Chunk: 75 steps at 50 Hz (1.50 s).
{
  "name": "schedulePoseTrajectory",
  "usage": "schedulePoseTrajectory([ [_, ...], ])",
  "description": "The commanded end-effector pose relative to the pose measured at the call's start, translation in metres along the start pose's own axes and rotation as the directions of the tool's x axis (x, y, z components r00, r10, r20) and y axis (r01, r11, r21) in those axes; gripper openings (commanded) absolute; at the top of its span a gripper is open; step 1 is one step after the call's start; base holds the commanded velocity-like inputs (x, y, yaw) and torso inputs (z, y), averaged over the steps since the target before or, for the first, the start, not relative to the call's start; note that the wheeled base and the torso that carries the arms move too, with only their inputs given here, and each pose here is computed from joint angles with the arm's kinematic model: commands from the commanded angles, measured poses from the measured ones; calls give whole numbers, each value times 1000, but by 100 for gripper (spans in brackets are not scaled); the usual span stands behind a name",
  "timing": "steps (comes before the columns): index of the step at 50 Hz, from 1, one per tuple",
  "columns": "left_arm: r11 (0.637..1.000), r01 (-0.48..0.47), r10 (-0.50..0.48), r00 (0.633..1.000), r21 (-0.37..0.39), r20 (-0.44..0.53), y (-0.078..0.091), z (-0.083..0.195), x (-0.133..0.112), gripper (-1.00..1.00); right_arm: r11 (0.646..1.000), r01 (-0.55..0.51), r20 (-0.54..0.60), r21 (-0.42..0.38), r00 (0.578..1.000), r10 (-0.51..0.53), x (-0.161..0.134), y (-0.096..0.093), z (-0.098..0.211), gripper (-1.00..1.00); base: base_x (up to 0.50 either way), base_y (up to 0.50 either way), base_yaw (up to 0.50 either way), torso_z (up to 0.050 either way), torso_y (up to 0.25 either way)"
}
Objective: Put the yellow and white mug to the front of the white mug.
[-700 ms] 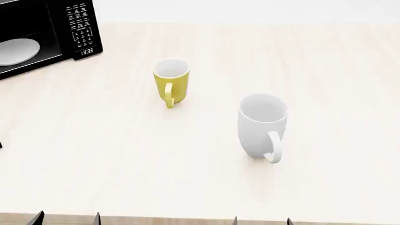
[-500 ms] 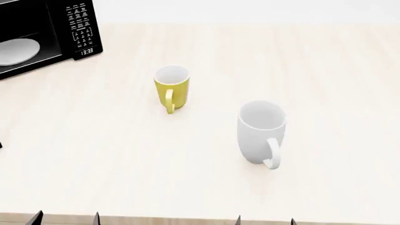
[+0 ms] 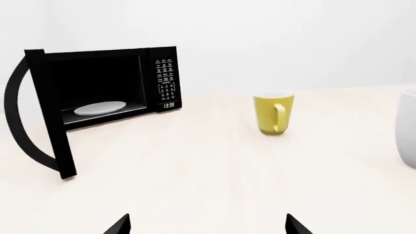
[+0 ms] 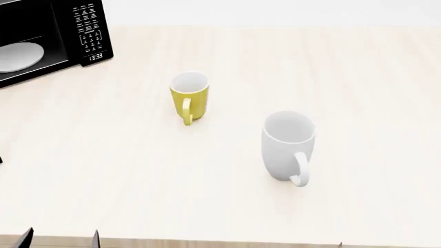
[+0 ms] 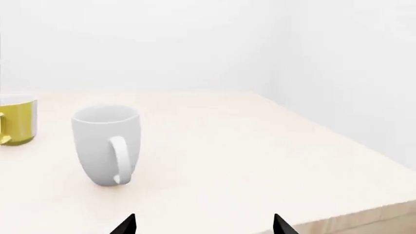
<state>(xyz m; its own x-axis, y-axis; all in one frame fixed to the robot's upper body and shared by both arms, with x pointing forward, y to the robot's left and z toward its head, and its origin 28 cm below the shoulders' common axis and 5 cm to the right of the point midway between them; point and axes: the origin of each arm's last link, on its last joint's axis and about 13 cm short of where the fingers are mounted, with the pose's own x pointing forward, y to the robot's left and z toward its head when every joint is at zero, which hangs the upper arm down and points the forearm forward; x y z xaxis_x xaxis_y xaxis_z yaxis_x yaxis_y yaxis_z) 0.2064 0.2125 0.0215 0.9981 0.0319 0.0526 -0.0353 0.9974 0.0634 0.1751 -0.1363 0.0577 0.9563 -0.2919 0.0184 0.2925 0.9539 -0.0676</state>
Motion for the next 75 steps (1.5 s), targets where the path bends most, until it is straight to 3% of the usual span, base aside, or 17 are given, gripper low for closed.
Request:
schedulePoseTrajectory([
  [1,1000,-6,5,1000,16,16,2,2,-1,100,991,130,70,6,989,-130,-18,-33,18,100,0,0,0,0,0],
  [7,1000,-3,3,1000,13,29,3,4,-1,100,996,66,89,58,994,-71,-17,-33,12,100,260,-88,0,0,0],
  [22,1000,19,-18,998,-12,67,4,5,-2,100,987,63,85,149,993,-77,-16,-35,10,100,482,-193,0,0,0],
  [46,998,41,-38,997,-40,62,5,3,-1,100,986,51,96,161,993,-67,-17,-35,10,100,482,-208,0,0,0],
  [47,999,36,-34,998,-40,52,5,2,0,100,990,17,75,137,997,-28,-15,-30,8,100,0,0,0,0,0],
  [49,999,20,-19,1000,-37,24,6,-1,2,100,995,67,51,78,996,-71,-16,-30,6,100,0,0,0,0,0],
  [67,999,2,-5,999,-51,-48,5,-5,15,100,995,60,49,75,997,-64,-16,-29,6,100,0,0,0,0,0],
  [75,1000,17,-18,996,-15,-87,3,-7,27,100,995,58,45,76,997,-62,-15,-29,5,100,0,0,0,0,0],
])
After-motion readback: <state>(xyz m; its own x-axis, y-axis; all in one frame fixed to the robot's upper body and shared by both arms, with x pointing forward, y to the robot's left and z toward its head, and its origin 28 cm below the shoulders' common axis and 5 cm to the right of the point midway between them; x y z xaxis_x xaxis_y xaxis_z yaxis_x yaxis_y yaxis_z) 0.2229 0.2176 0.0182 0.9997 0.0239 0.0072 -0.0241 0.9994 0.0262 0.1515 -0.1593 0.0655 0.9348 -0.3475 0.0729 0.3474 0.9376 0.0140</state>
